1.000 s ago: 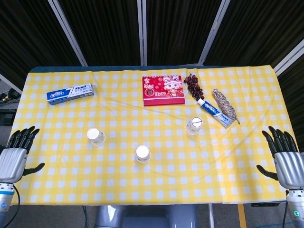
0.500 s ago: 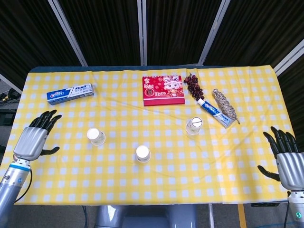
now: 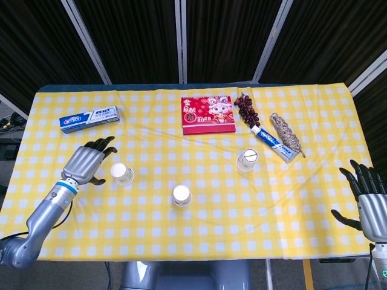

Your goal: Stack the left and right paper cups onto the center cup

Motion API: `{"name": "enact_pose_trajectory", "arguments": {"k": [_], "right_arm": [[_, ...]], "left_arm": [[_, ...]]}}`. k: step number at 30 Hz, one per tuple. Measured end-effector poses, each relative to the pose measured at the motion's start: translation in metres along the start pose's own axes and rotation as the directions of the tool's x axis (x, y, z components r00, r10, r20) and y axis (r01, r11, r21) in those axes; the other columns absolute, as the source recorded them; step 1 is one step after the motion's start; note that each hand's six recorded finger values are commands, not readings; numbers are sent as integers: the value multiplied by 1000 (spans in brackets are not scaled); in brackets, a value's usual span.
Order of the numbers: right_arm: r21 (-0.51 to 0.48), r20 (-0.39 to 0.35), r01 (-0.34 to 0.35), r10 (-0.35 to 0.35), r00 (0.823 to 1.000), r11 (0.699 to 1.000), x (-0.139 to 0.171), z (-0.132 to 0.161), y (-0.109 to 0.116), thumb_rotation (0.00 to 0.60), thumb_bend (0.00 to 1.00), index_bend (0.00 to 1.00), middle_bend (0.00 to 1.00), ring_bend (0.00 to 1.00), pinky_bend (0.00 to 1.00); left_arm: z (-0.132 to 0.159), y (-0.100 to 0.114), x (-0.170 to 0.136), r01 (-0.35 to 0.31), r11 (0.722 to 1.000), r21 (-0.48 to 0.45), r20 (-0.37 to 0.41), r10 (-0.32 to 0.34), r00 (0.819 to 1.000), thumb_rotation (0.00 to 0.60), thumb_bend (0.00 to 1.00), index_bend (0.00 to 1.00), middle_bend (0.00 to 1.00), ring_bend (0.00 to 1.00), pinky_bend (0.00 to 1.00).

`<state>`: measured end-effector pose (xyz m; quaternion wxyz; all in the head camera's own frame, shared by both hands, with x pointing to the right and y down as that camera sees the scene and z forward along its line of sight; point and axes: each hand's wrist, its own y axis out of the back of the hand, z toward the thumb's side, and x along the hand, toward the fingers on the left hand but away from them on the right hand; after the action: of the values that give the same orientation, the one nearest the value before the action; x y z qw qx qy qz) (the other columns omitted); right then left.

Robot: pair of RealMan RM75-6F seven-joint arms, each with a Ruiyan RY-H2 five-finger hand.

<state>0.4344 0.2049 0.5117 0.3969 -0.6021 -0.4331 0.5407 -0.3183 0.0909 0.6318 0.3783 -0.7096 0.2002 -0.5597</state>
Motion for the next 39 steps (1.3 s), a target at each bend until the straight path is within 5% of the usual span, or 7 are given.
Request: {"name": "enact_pose_trajectory", "arguments": {"k": [18, 25, 32, 39], "right_arm": [[-33, 9, 20, -19, 1000, 999, 0, -5, 7, 600, 0, 171, 0, 0, 0], [-38, 12, 24, -24, 1000, 999, 0, -6, 9, 600, 0, 172, 0, 0, 0], [-37, 11, 22, -22, 1000, 999, 0, -6, 8, 600, 0, 172, 0, 0, 0], [-38, 11, 25, -24, 1000, 999, 0, -6, 8, 600, 0, 172, 0, 0, 0]], "left_arm": [[29, -47, 39, 149, 988, 28, -35, -148, 988, 600, 148, 284, 60, 117, 237], [24, -49, 42, 133, 990, 46, -66, -130, 989, 600, 151, 333, 102, 147, 253], [17, -51, 41, 120, 992, 47, -89, -116, 989, 600, 343, 415, 172, 208, 305], [19, -52, 42, 100, 994, 50, -85, -95, 992, 600, 357, 431, 186, 219, 316]]}}
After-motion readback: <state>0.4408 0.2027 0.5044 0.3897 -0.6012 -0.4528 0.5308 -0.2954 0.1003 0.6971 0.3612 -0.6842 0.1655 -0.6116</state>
